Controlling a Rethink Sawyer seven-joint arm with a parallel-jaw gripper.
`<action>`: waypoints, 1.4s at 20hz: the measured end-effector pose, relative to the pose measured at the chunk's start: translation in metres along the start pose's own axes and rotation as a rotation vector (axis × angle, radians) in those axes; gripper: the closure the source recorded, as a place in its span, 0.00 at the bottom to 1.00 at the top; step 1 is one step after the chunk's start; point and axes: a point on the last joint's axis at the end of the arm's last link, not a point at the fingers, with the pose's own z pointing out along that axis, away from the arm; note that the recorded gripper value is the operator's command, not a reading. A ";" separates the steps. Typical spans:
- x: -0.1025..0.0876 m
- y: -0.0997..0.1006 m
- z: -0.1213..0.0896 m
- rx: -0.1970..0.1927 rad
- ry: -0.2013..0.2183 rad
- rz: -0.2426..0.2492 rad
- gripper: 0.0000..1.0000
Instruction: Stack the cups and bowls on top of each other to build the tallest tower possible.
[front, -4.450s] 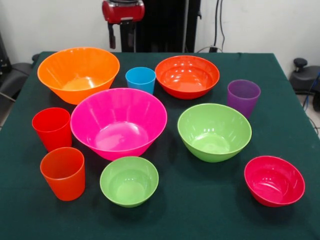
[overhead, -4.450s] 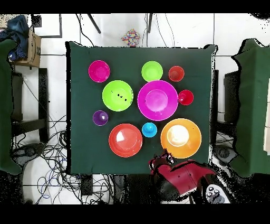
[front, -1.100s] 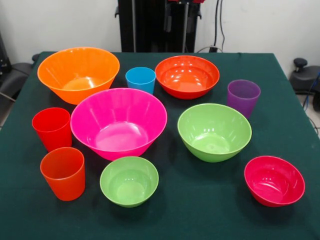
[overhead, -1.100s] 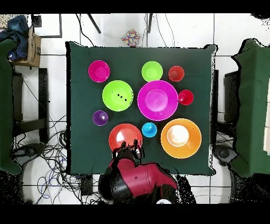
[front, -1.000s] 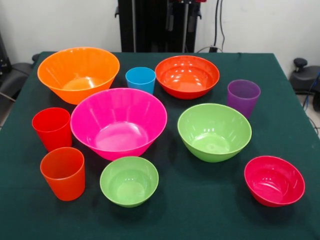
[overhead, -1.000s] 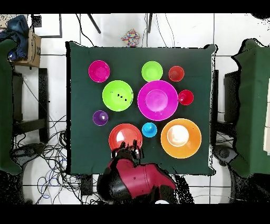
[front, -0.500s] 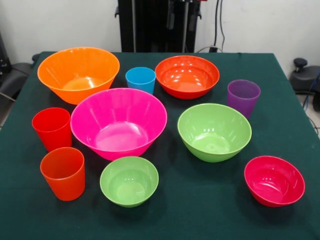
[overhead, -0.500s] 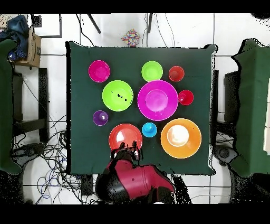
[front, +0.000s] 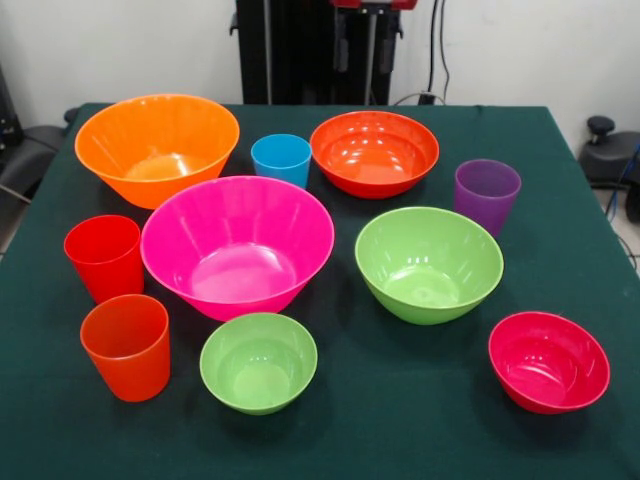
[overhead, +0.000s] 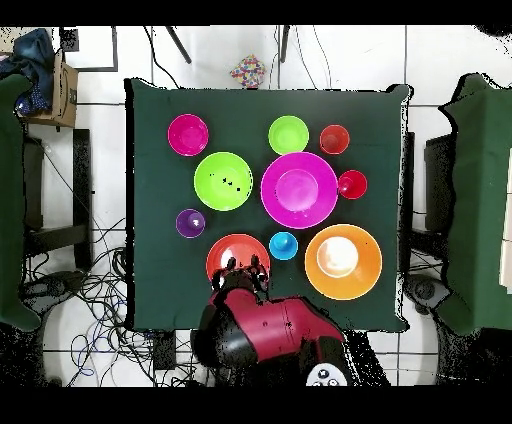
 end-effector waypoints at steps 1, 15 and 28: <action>-0.002 0.001 0.001 -0.009 0.002 -0.001 0.00; 0.001 0.047 0.003 -0.082 0.133 -0.127 0.00; -0.001 0.080 0.017 -0.093 0.126 -0.240 0.00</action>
